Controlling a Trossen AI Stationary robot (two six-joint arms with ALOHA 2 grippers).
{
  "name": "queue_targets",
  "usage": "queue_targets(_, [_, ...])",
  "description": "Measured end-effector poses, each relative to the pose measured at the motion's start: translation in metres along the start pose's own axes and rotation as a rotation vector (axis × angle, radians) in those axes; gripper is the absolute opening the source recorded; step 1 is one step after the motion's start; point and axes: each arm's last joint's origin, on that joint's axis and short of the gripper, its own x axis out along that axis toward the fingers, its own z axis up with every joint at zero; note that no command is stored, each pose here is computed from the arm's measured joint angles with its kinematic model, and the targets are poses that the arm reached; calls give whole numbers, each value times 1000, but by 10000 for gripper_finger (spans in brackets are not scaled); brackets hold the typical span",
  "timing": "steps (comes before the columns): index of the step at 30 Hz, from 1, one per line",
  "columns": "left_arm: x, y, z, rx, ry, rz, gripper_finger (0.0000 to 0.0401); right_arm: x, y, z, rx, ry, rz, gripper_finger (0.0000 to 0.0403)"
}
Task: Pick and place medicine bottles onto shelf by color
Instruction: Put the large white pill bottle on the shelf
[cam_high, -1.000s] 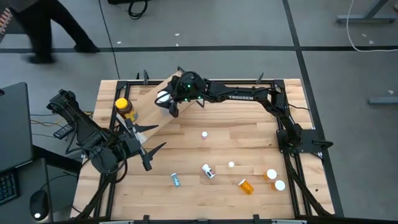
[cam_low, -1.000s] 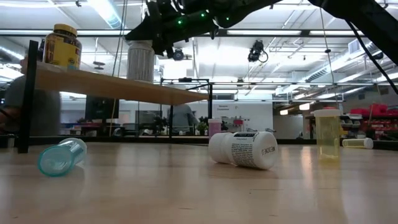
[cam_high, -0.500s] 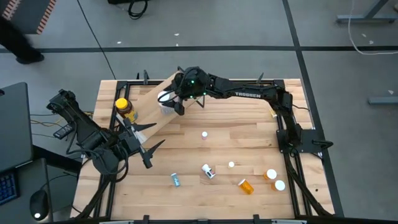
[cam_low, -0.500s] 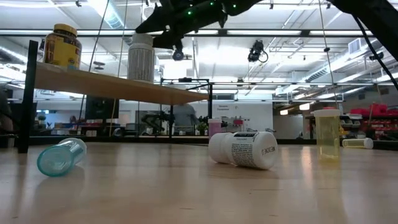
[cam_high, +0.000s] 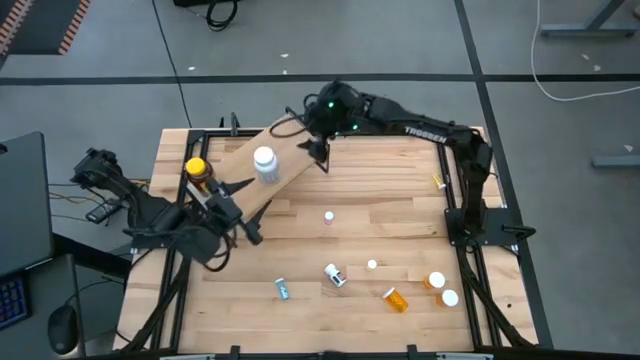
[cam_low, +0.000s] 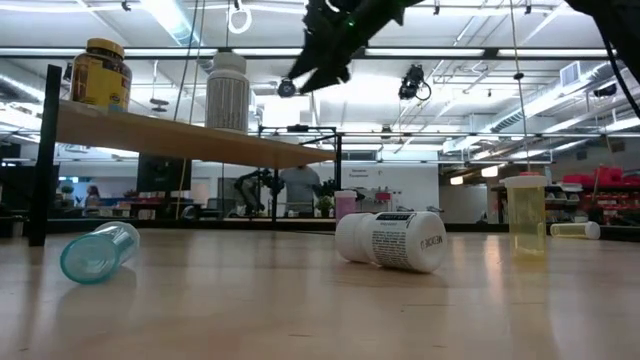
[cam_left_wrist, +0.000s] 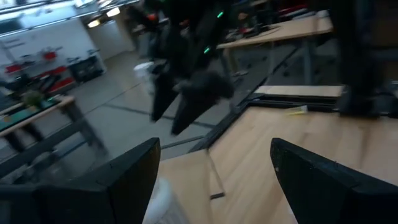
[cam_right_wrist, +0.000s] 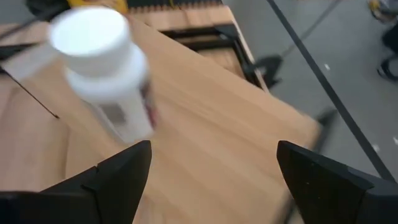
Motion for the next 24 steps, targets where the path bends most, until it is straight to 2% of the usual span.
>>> queue_targets(5, [14,3,-8,-13,21,60,314,-22,-31,-7,57,46,-59,356])
queue_targets(11, [43,14,-25,-50,66,197,314,-42,-63,-16,121,87,-124,356])
queue_targets(18, [77,30,-45,-149,132,271,314,-48,-82,-25,163,122,-158,356])
queue_targets(24, [94,44,-45,-266,130,350,314,-49,-86,-26,161,122,-139,356])
